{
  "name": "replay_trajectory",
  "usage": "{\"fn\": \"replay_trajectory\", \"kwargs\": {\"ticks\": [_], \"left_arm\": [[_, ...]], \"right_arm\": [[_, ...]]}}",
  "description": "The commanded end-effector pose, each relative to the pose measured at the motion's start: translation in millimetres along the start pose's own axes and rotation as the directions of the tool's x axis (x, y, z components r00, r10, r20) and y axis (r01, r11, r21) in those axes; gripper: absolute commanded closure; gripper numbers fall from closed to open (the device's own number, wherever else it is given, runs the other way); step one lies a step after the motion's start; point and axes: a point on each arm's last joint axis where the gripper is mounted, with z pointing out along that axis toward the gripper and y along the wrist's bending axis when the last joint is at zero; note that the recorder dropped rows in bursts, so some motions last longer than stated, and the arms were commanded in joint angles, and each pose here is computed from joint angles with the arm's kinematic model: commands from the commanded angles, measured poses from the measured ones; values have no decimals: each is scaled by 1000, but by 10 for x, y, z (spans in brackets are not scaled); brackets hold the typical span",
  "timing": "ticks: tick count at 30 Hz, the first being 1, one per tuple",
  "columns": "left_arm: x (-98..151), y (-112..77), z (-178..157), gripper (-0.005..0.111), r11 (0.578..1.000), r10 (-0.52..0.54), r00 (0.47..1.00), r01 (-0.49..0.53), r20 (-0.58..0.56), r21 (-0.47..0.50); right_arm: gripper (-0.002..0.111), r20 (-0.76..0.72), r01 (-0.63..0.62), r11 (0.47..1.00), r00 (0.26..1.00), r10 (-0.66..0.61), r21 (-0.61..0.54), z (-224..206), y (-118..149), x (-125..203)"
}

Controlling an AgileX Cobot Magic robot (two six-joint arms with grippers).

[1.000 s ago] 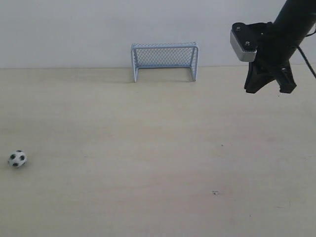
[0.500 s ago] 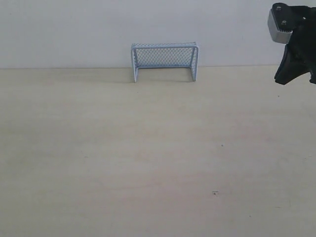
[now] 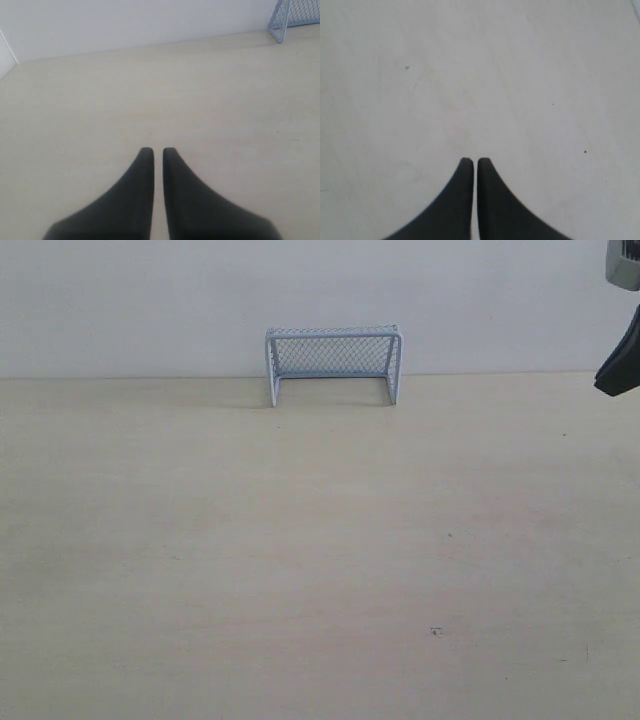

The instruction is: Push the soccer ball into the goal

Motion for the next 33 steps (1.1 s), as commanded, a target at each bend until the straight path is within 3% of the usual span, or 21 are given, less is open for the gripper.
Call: {"fn": "replay_trajectory", "kwargs": {"ticks": [1, 13, 18, 33], "left_arm": [[-15, -4, 0, 100, 1000, -7, 1000, 7, 3, 8], [-15, -4, 0, 100, 1000, -7, 1000, 7, 3, 8], [-15, -4, 0, 100, 1000, -7, 1000, 7, 3, 8], [-15, -4, 0, 100, 1000, -7, 1000, 7, 3, 8]], "right_arm": [[108, 22, -36, 998, 999, 35, 48, -83, 162, 32], [108, 133, -120, 989, 985, 108, 87, -258, 646, 15], [108, 125, -126, 992, 984, 126, -14, -294, 768, 3], [108, 128, -127, 992, 983, 129, -27, -295, 779, -2]]}}
